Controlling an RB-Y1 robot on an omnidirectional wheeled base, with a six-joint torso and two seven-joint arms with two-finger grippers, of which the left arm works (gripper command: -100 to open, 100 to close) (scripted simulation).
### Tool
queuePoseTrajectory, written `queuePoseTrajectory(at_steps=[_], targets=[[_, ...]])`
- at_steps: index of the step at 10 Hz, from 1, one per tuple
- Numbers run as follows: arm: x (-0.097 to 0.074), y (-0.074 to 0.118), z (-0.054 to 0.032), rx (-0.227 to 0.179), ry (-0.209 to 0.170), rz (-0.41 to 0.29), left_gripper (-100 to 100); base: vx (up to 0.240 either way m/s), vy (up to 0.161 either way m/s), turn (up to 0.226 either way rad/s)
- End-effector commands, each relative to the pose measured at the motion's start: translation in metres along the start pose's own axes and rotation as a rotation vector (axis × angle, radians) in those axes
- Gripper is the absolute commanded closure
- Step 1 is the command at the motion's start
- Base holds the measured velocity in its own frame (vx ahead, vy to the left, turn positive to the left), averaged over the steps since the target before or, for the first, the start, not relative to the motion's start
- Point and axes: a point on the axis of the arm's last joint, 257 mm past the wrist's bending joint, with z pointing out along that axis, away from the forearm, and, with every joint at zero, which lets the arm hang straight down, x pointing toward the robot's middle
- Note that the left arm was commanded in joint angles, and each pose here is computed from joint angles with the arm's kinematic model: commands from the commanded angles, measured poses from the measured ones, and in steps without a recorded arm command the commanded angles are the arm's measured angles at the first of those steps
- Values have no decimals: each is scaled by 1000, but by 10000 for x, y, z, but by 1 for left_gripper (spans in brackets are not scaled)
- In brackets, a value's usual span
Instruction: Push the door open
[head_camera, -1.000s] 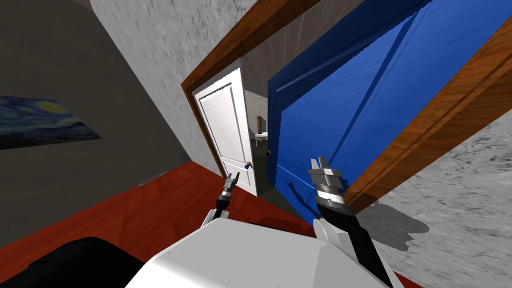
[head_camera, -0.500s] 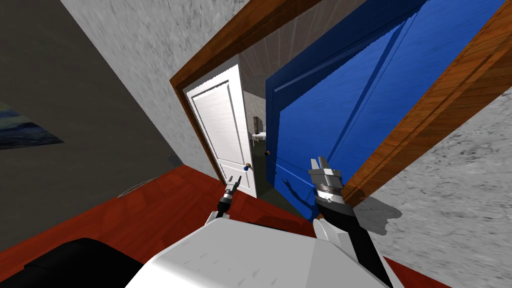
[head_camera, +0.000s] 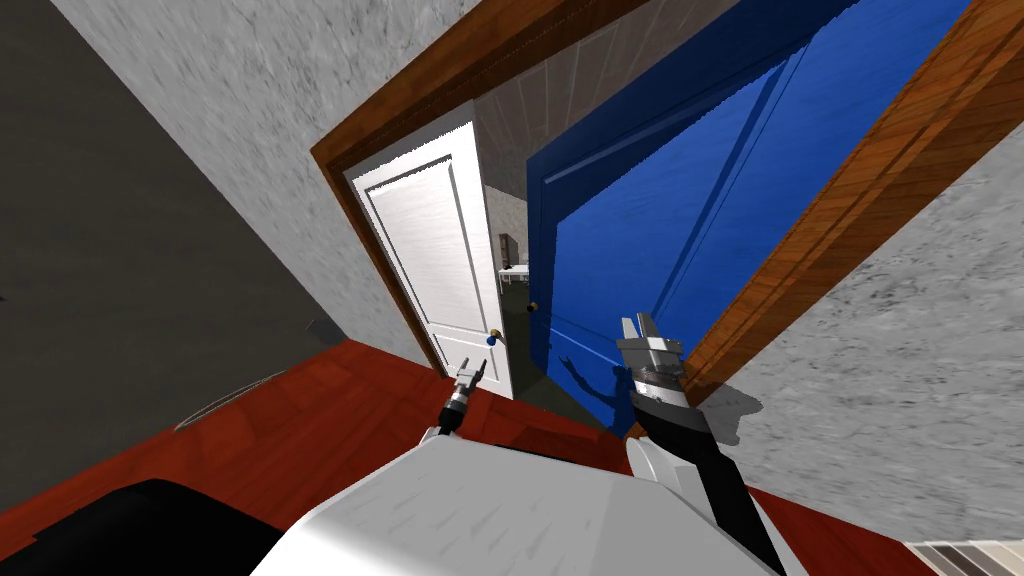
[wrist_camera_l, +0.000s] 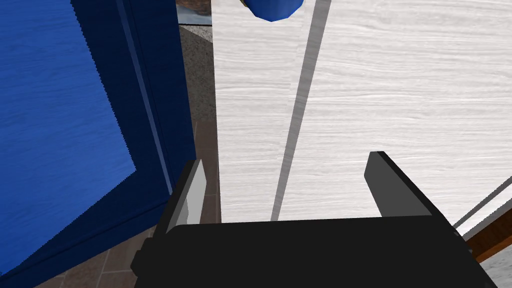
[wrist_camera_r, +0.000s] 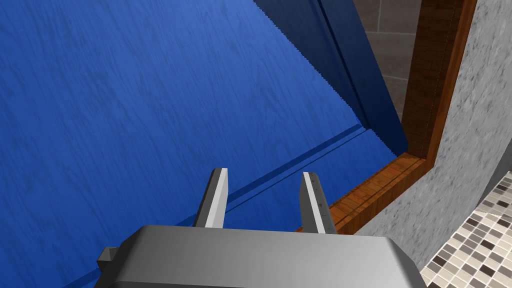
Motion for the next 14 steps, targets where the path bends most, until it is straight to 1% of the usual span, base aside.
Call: queuePoseTrajectory(at_steps=[1,3,6,7,8,9,11,14], targets=[[170,-32,-36,4,36,40,-100,43,116,-112],[366,-73,-89,9,77,72,-100,19,96,-136],[580,-148,-147,21,121,112,-100,18,82,-94],[629,-169,-162,25,131,120,-100,11,73,-98],[596,-162,-143,22,123,112,-100,5,32,-18],[582,-50,-152,24,128,143,-100,80,23,-19],[574,4,-154,24,129,155,-100,178,7,-21],[582,11,-152,18,129,156,-100,198,-26,-20]])
